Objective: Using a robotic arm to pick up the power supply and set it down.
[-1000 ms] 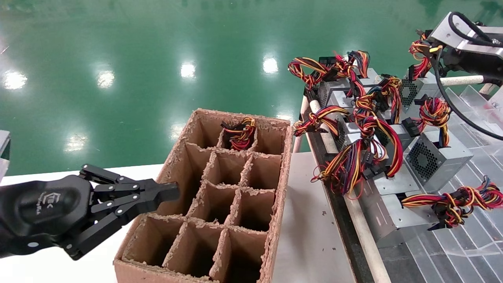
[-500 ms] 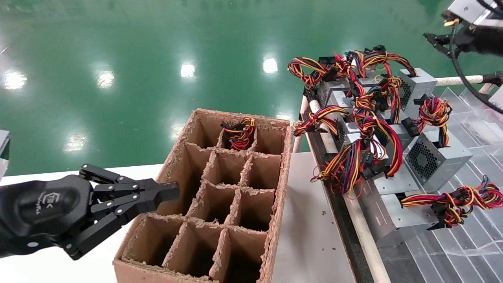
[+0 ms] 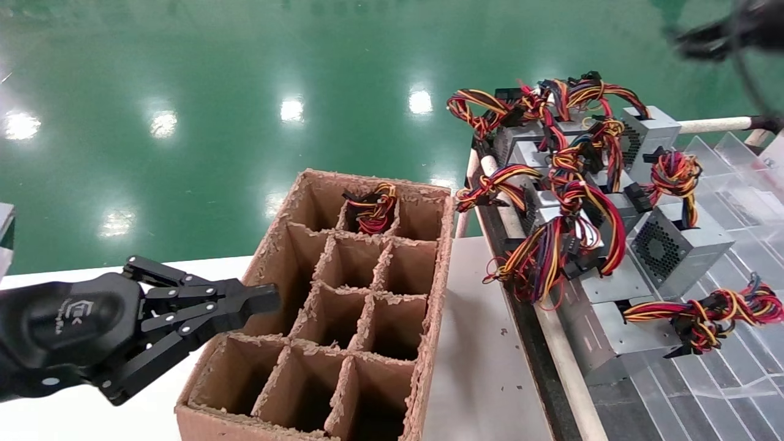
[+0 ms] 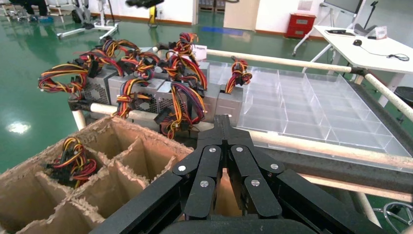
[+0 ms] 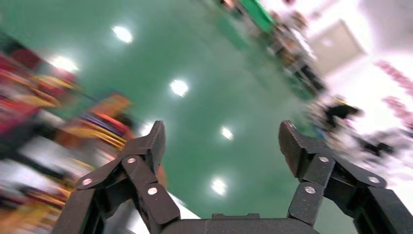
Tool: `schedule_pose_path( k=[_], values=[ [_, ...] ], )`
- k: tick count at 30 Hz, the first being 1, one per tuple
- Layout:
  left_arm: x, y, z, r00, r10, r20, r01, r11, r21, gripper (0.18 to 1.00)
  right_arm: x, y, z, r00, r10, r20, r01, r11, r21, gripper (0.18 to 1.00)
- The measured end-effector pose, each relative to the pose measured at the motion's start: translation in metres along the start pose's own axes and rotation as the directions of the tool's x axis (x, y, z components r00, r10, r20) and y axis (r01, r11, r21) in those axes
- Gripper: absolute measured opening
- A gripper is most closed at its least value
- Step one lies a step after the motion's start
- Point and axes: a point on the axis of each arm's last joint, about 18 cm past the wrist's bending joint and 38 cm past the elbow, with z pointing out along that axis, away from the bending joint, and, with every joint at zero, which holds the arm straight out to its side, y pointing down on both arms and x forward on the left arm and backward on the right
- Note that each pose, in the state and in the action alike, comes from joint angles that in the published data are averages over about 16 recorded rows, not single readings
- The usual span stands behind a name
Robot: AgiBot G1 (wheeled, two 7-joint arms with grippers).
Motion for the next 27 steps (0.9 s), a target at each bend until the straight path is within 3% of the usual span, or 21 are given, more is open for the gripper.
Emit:
schedule_pose_path(
  k=[6, 12, 27],
  values=[
    [0.0, 0.0, 0.0, 1.0, 0.0, 0.0, 0.0, 1.0, 0.0, 0.191, -0.047, -0.005, 0.003, 0.985, 0.098, 0.139, -0.113, 0.988, 0.104, 0.841],
    [0.0, 0.0, 0.0, 1.0, 0.0, 0.0, 0.0, 1.0, 0.0, 0.191, -0.088, -0.012, -0.003, 0.945, 0.18, 0.272, -0.234, 0.955, 0.183, 0.928],
    [0.0, 0.0, 0.0, 1.0, 0.0, 0.0, 0.0, 1.0, 0.0, 0.251, -0.161, -0.033, -0.053, 0.78, 0.263, 0.568, -0.484, 0.829, 0.28, 0.999]
  ],
)
